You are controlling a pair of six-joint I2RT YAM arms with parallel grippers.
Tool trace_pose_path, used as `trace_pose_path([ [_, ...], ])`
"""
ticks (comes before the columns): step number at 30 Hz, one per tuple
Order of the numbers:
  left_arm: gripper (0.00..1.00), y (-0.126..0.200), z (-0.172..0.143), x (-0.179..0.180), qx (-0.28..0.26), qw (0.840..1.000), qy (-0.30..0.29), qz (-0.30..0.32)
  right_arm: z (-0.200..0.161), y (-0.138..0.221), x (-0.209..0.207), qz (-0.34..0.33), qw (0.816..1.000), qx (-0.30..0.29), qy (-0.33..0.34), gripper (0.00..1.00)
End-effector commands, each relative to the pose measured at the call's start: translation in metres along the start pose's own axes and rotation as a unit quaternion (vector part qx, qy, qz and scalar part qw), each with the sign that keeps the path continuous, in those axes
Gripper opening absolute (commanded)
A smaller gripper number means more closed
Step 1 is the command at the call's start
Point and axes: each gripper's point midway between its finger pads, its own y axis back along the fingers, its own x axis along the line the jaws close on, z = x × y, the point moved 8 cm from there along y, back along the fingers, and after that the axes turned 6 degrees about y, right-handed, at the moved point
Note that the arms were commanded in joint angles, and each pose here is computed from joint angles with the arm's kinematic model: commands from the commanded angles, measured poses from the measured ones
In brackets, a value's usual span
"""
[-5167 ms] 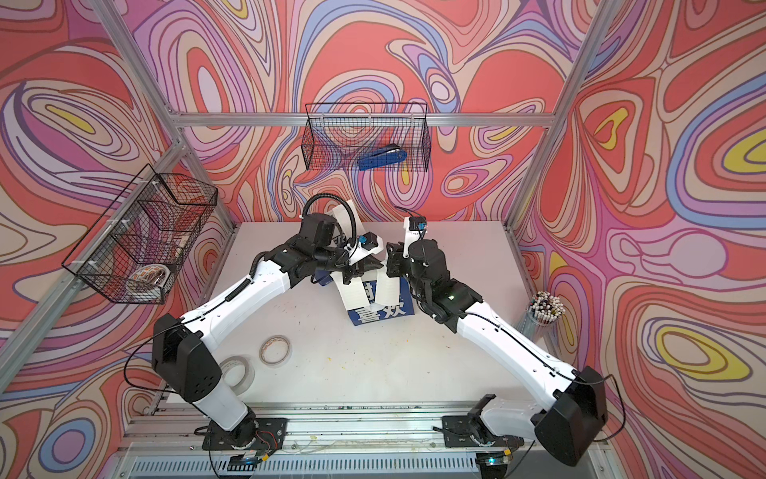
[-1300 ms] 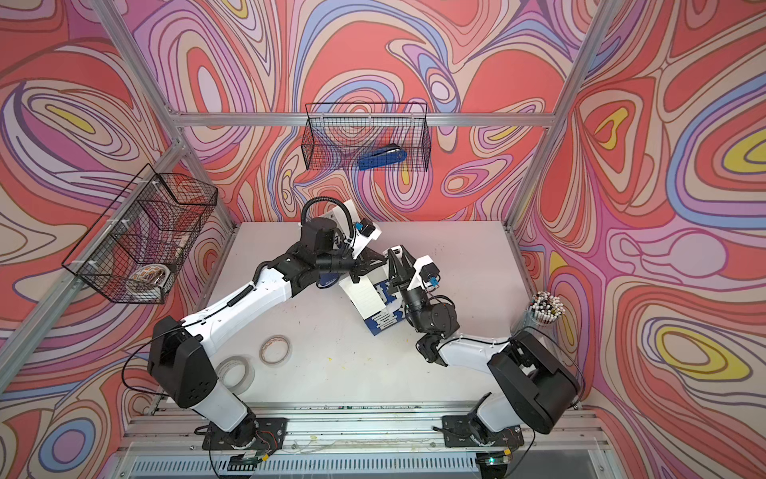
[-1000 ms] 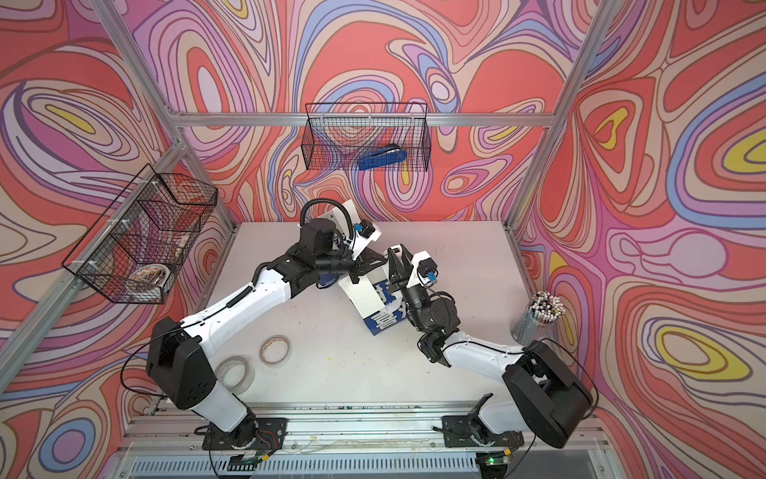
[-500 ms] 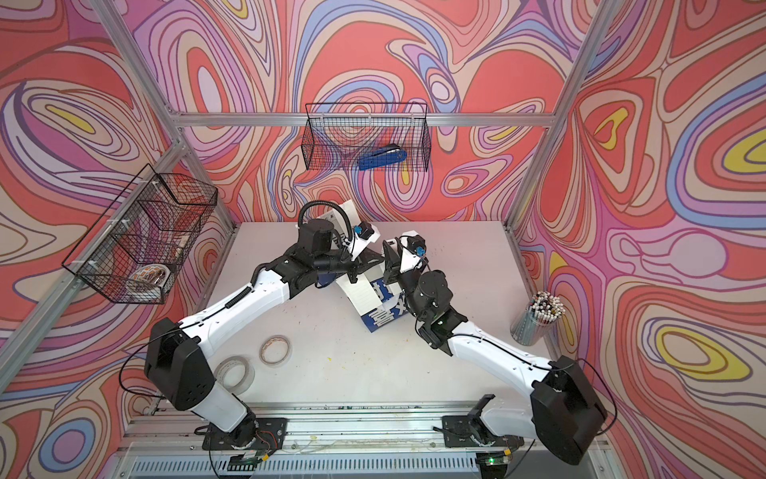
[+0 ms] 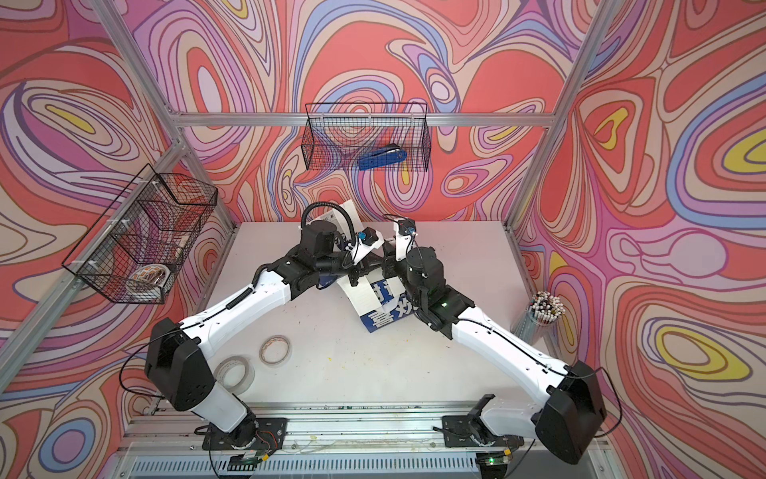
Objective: Staple the receipts to the bags
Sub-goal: Place the stapler in the takeout bag, then staple the receipt to the takeout bag.
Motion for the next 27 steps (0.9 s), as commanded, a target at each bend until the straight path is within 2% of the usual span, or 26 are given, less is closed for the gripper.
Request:
trace_pose_path([
  [1, 0.00, 0.017, 0.031, -0.008, -0.056, 0.997, -0.046, -0.003, -0.022, 0.002, -0.001, -0.006, 0.998, 0.059, 0.007, 0.33],
  [12, 0.00, 0.014, 0.031, -0.008, -0.059, 0.997, -0.044, -0.012, -0.020, 0.003, -0.001, -0.001, 0.999, 0.044, 0.002, 0.37],
  [18, 0.00, 0.012, 0.027, -0.006, -0.050, 0.998, -0.048, -0.003, -0.010, 0.011, -0.003, -0.002, 1.000, 0.029, 0.001, 0.34],
  [27, 0.00, 0.011, 0.030, -0.005, -0.055, 0.998, -0.037, -0.004, -0.025, 0.015, -0.002, 0.017, 1.000, 0.017, 0.018, 0.31],
])
